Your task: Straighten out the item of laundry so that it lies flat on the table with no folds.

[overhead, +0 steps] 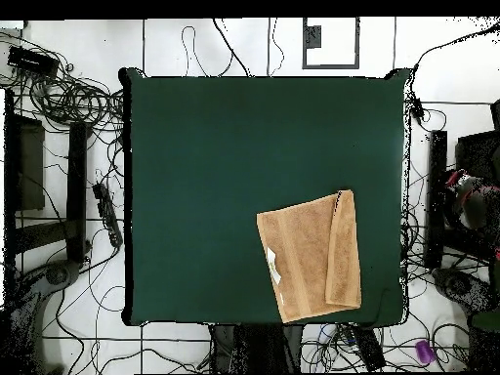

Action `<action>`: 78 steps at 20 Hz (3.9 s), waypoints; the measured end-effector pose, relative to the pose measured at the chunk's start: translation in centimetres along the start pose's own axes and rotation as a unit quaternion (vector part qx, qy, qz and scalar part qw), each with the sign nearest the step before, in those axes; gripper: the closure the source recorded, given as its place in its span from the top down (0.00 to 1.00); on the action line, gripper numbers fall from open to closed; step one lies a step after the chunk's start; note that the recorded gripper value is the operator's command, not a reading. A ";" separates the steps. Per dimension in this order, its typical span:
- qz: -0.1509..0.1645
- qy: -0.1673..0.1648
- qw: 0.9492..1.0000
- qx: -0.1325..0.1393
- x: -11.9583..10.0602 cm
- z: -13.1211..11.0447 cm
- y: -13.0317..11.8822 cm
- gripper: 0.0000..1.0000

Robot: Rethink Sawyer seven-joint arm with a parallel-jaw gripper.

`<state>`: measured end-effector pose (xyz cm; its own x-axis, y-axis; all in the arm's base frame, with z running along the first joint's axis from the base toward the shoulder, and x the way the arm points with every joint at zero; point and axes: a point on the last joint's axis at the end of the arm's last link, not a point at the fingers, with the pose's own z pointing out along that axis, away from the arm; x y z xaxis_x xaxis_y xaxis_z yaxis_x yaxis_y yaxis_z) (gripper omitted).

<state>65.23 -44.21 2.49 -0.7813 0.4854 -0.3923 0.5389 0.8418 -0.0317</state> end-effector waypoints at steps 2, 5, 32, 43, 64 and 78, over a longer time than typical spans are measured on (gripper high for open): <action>0.026 -0.002 1.000 0.004 1.3 1.6 -0.3 1.00; 0.037 -0.001 0.999 0.008 2.4 2.7 -0.6 1.00; 0.201 -0.006 0.980 0.013 11.2 20.7 -0.4 1.00; 0.248 0.002 0.969 0.011 14.5 25.0 -0.5 1.00; 0.198 0.016 0.976 0.092 16.3 16.5 -4.6 1.00; 0.170 0.019 0.984 0.058 6.8 4.3 1.7 1.00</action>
<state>62.18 -40.55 -4.22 -0.5598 0.7446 -0.3637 0.8015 0.5979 -0.0097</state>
